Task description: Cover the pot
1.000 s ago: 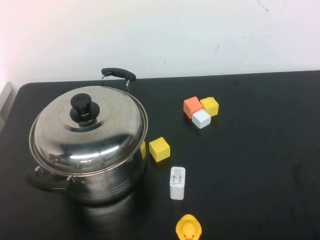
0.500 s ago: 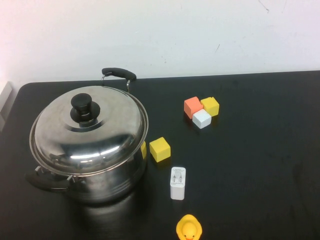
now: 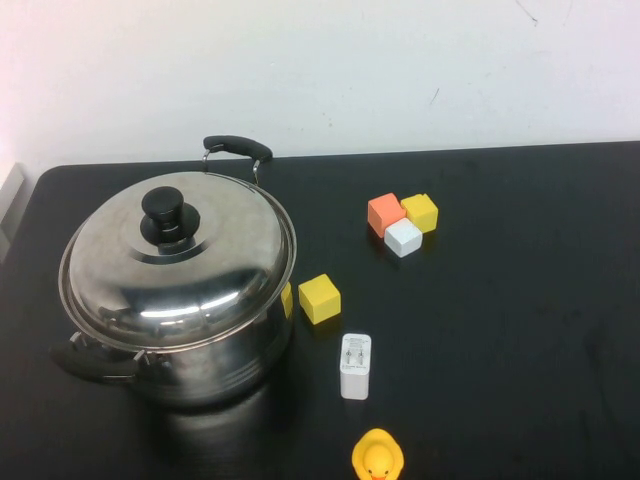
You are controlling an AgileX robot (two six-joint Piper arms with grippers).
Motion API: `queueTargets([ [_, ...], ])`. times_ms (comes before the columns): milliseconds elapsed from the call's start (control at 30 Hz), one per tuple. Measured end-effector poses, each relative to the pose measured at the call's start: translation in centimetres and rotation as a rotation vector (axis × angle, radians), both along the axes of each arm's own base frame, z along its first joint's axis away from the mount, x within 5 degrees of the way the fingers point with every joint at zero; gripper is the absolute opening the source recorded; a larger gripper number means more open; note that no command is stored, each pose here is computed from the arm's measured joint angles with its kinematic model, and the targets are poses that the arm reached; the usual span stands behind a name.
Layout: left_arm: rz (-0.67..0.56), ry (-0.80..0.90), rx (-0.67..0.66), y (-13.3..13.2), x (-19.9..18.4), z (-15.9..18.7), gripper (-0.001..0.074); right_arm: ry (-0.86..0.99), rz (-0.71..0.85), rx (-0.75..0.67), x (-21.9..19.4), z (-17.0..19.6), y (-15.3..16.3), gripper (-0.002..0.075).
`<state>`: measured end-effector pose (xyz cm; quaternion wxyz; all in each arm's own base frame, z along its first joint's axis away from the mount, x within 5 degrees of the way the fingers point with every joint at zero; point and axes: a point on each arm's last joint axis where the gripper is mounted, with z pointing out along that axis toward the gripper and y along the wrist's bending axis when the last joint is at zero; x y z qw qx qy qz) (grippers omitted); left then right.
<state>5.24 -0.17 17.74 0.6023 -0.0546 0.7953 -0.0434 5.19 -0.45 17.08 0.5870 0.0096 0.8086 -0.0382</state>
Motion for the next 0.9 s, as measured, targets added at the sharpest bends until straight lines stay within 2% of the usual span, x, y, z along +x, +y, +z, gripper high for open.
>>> queueTargets([
  [900,0.000,0.000,0.000,0.00,0.00,0.00,-0.0002,0.010,-0.006,-0.011,-0.04,-0.03,-0.08,0.0041],
])
